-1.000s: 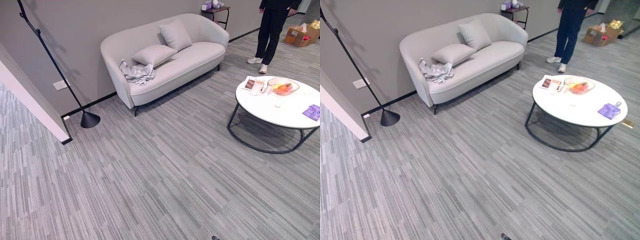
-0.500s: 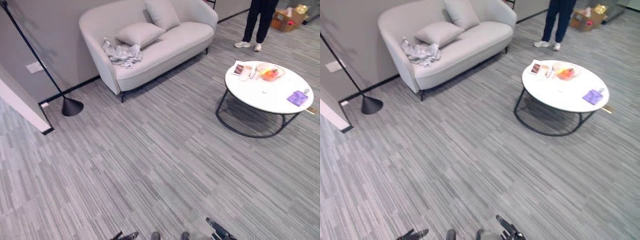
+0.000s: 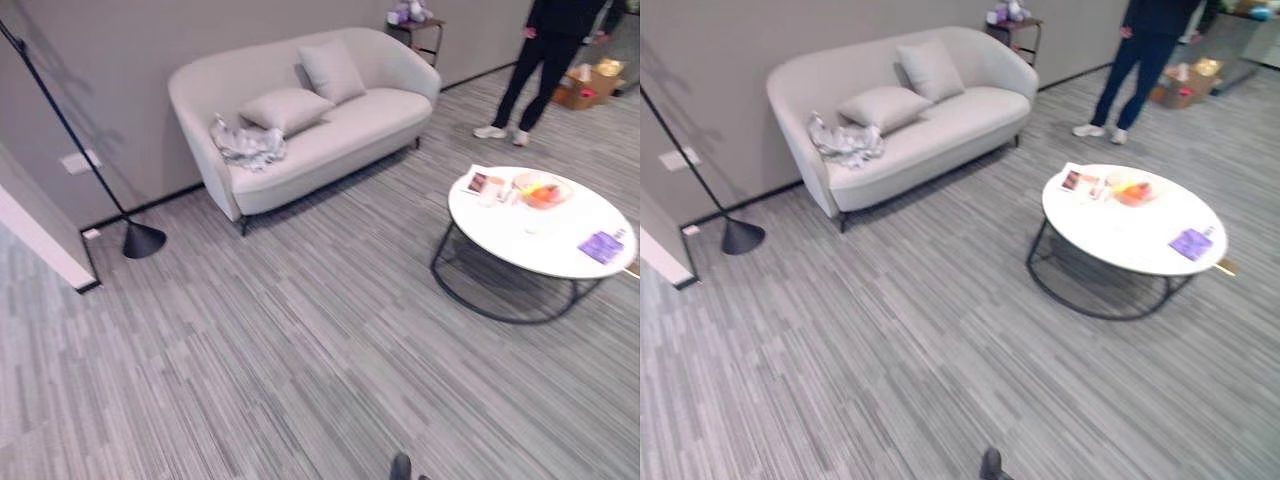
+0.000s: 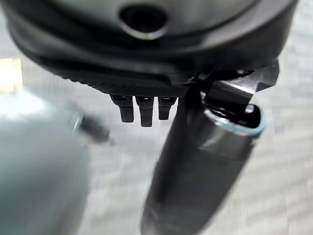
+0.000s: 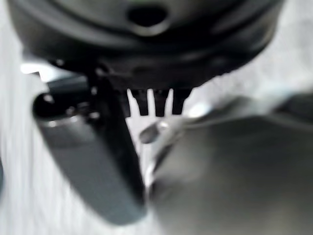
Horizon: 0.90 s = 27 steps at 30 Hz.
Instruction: Hang the clothes on the sofa on the clothes rack.
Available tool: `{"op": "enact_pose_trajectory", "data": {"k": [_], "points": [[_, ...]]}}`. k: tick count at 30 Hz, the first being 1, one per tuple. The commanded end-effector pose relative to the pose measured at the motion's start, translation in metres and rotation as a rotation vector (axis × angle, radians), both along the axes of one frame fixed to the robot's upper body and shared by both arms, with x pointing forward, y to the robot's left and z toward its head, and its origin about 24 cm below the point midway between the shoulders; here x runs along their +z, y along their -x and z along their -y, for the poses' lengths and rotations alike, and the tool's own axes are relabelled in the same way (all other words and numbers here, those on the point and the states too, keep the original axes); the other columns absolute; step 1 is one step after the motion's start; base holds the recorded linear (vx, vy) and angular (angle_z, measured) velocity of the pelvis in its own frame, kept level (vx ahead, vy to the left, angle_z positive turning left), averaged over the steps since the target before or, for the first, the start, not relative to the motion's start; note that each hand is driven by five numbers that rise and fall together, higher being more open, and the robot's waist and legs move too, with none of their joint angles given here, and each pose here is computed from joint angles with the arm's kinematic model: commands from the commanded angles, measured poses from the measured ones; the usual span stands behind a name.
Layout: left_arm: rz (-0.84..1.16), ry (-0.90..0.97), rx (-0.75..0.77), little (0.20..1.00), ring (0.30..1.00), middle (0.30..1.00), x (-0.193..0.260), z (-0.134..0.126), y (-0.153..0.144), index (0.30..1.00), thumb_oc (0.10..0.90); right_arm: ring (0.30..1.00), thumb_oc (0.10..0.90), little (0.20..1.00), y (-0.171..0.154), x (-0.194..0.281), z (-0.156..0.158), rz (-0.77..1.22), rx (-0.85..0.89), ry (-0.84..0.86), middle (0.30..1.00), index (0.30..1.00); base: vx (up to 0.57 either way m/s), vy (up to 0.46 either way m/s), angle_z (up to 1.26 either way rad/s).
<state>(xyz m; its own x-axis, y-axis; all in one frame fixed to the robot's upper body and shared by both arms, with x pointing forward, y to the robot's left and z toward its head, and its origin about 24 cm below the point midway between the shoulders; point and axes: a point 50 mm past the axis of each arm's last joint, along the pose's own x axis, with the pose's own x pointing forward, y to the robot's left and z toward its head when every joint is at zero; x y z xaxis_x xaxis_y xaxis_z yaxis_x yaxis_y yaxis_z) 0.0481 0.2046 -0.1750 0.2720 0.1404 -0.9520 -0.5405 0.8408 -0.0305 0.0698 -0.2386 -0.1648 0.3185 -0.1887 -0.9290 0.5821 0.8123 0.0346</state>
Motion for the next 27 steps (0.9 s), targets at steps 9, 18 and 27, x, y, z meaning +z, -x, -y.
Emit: {"op": "enact_pose_trajectory", "data": {"k": [9,18,27], "points": [[0.157,-0.166,-0.048,0.9,0.9,0.9,0.021,-0.048,-0.057,0.9,0.8,0.9,0.8,0.9,-0.125,0.045,-0.024,0.343,0.627,0.215,0.9,0.9,0.32,-0.284,0.04],[-0.012,-0.135,0.29,0.9,0.9,0.9,0.012,-0.059,0.018,0.9,0.8,0.9,0.8,0.9,-0.167,0.075,-0.098,0.611,0.761,0.171,0.9,0.9,0.39,0.077,-0.11],[0.031,-0.229,0.167,0.9,0.9,0.9,0.018,-0.071,0.0,0.9,0.8,0.9,0.8,0.9,-0.158,0.073,-0.134,0.626,0.86,0.071,0.9,0.9,0.32,0.182,-0.24]]}}
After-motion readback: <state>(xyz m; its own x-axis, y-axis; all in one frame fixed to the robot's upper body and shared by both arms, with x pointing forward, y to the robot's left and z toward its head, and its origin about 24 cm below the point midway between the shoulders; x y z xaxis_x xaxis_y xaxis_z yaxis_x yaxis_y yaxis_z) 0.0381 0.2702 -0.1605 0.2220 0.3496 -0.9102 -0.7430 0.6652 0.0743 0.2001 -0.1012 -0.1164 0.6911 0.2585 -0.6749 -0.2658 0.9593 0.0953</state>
